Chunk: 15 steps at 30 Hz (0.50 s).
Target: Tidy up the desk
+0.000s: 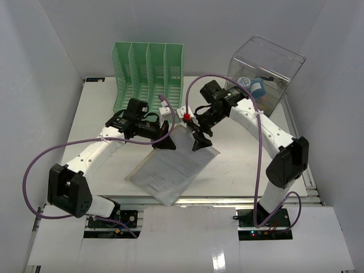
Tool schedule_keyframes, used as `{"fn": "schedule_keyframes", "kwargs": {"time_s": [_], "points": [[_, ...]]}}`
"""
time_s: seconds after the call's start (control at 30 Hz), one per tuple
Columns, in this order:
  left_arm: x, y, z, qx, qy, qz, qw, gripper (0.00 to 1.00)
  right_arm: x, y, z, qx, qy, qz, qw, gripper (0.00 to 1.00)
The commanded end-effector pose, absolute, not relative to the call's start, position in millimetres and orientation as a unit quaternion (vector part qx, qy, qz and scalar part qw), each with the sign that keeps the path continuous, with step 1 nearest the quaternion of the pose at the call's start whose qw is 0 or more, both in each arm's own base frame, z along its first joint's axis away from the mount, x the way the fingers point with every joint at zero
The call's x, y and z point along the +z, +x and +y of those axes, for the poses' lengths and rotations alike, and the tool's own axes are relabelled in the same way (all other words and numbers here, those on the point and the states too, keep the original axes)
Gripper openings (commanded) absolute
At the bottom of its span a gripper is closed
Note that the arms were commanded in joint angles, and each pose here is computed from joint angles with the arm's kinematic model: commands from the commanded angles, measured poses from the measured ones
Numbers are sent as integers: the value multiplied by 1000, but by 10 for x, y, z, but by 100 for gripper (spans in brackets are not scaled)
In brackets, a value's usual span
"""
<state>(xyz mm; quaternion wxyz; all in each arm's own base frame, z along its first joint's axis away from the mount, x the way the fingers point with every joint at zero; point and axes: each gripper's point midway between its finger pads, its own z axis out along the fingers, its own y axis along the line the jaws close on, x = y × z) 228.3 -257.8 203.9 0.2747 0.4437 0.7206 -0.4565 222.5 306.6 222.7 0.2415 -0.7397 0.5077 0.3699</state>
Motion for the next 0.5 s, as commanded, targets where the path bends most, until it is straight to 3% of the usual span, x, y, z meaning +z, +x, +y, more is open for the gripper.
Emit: {"fn": "schedule_keyframes", "kwargs": {"time_s": [0.0,0.07,0.2,0.3,0.47], "points": [[2443,2357,-2500,-437,437,709,339,0,2684,2332,2981,343,-725,501,326,95],[2602,2534,-2324,-415,406,718,384,0,2929,2640,2790,345,-675,527,384,90],[2957,2818,-2010,-387,344,726,452,0,3342,3125,2174,349,-588,562,465,90],[3312,2984,-1858,-369,302,723,500,0,3406,3255,1756,353,-527,594,495,90],[4092,3363,-1652,-326,198,700,604,0,3129,3028,1616,386,-486,615,487,90]]}}
